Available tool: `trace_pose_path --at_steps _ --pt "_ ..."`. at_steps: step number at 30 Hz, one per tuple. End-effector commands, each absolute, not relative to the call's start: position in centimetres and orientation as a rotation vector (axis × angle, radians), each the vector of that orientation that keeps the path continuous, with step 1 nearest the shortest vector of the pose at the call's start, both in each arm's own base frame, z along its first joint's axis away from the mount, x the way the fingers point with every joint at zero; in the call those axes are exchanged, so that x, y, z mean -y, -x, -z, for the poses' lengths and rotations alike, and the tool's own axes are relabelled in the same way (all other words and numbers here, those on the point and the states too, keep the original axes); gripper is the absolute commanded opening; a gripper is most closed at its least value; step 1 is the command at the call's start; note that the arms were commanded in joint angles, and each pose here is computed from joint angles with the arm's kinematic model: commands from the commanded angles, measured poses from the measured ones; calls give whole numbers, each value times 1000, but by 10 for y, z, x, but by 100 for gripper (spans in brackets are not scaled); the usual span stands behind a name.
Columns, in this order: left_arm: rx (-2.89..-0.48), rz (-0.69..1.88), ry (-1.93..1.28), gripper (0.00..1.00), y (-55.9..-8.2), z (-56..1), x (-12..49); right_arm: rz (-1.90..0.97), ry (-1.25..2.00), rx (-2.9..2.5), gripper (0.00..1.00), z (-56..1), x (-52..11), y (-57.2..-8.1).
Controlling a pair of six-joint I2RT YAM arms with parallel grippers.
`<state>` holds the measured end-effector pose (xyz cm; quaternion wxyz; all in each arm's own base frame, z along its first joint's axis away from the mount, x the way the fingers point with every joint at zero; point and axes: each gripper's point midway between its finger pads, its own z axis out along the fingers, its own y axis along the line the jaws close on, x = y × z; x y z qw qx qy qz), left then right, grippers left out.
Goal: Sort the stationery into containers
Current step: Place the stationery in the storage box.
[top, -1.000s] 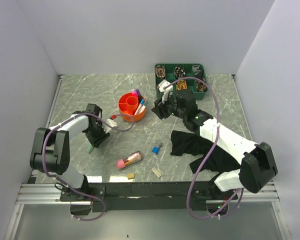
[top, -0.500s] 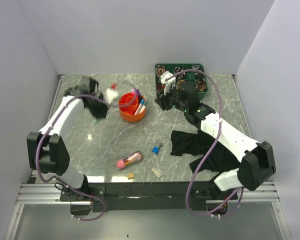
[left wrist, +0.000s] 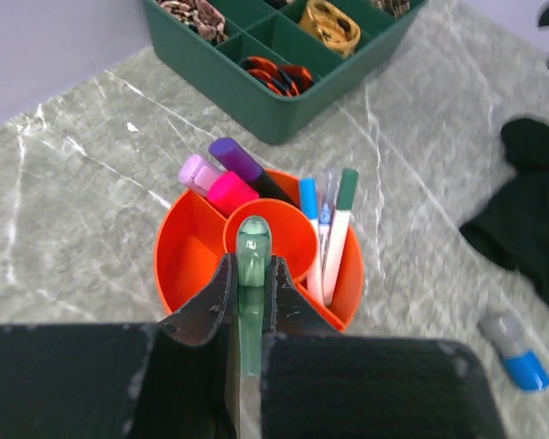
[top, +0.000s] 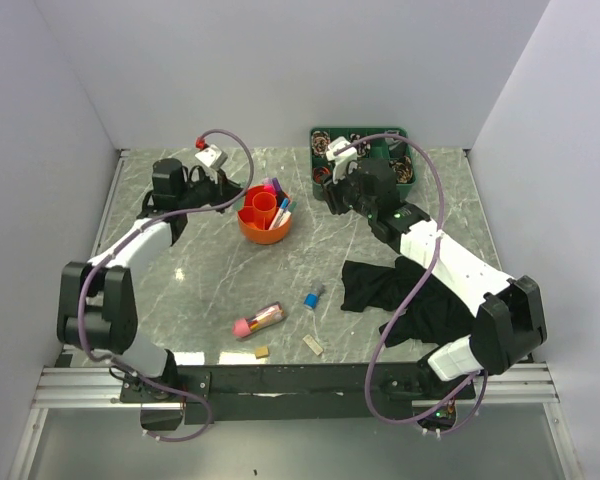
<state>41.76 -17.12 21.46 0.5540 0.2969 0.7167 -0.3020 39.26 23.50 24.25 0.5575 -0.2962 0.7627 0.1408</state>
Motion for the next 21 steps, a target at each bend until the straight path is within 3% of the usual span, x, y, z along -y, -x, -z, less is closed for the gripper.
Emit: trace_pose_path --at_steps 1,17,19,21 --pt "-1503 794 -596 1 -439 -257 180 -290 667 -1756 43 -262 -227 -402" --pt "-1656 784 -554 1 -455 -185 175 -287 680 -1777 43 -253 -229 -405" --pt "-1661 779 -547 6 -456 -184 175 -287 681 -1782 43 -251 -229 -405" --pt "-1692 757 -525 20 -458 -181 171 -293 682 -1783 43 -250 -230 -405"
